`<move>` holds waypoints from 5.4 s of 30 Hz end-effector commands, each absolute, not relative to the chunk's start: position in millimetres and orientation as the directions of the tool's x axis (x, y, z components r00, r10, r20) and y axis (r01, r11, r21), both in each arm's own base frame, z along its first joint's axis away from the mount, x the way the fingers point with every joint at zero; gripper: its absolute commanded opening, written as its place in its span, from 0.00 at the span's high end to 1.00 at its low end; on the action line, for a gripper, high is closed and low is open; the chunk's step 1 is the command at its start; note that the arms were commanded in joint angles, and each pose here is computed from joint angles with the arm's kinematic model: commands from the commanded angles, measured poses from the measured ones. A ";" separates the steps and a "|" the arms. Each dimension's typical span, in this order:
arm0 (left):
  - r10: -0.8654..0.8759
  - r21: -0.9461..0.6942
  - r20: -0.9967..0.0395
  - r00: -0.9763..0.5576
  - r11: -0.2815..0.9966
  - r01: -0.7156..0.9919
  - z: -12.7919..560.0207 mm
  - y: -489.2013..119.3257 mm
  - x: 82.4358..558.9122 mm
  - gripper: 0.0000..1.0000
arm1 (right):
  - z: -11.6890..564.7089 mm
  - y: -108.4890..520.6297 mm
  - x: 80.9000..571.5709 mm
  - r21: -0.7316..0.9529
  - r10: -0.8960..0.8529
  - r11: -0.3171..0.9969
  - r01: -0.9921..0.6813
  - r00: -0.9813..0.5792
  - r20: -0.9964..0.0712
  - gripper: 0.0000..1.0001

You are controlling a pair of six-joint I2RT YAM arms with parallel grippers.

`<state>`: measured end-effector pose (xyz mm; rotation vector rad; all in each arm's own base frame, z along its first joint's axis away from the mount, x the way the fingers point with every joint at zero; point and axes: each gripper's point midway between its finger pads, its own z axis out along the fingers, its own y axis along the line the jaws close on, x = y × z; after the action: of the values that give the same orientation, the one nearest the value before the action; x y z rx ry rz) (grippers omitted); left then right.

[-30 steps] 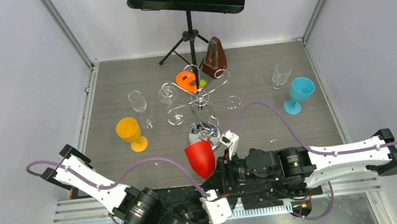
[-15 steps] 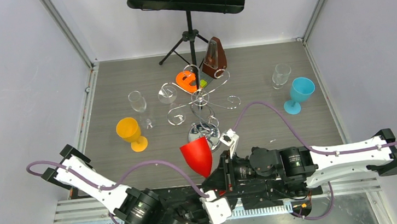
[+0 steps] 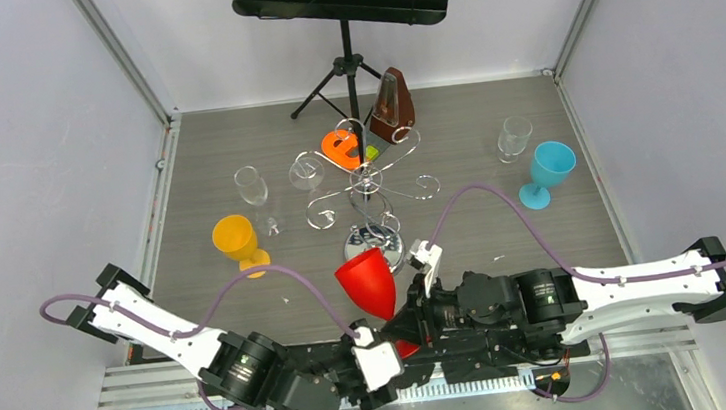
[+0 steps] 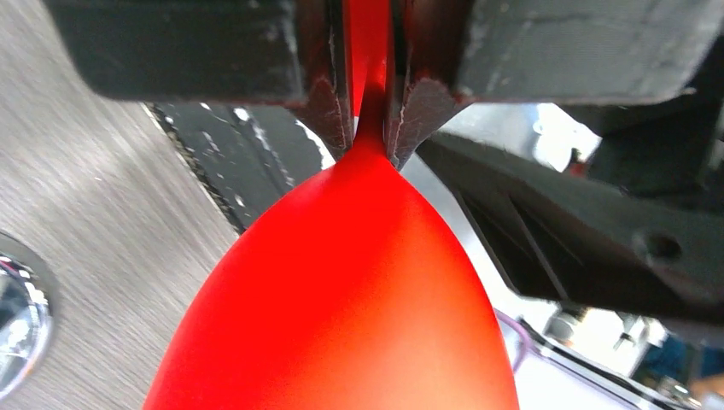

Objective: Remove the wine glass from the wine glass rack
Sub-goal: Place the wine glass at the center of the board.

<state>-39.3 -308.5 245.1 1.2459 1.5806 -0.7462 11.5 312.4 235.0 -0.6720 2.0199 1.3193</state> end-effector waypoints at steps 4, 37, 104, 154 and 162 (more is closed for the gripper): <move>0.227 -0.109 -0.956 -0.187 0.318 0.942 254.1 -311.0 -24.4 0.25 | 207.1 289.5 37.3 0.318 -0.246 0.492 -0.811 -0.480 -0.842 0.94; -0.193 -0.627 -0.770 -0.608 0.407 0.665 244.2 -249.7 67.8 0.02 | 183.1 243.1 112.5 -0.514 -0.623 0.372 -0.773 0.203 -0.756 0.94; -0.137 -0.630 -0.669 -0.731 0.627 0.459 195.7 -204.4 98.8 1.00 | 211.9 250.0 110.9 -0.606 -0.563 0.339 -0.720 0.361 -0.743 0.55; 0.056 -0.165 -0.601 -0.797 0.967 0.193 182.2 -80.4 178.8 1.00 | 224.7 254.3 96.3 -0.402 -0.376 0.427 -0.810 0.245 -0.893 0.47; 0.042 -0.135 -0.521 -0.852 0.982 0.132 171.5 -73.7 195.6 1.00 | 222.1 256.9 95.7 -0.406 -0.376 0.421 -0.811 0.252 -0.892 0.46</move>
<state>178.5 -70.2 157.3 0.1096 2.6307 -0.2068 97.9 250.0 211.7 -1.2208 1.3691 0.3609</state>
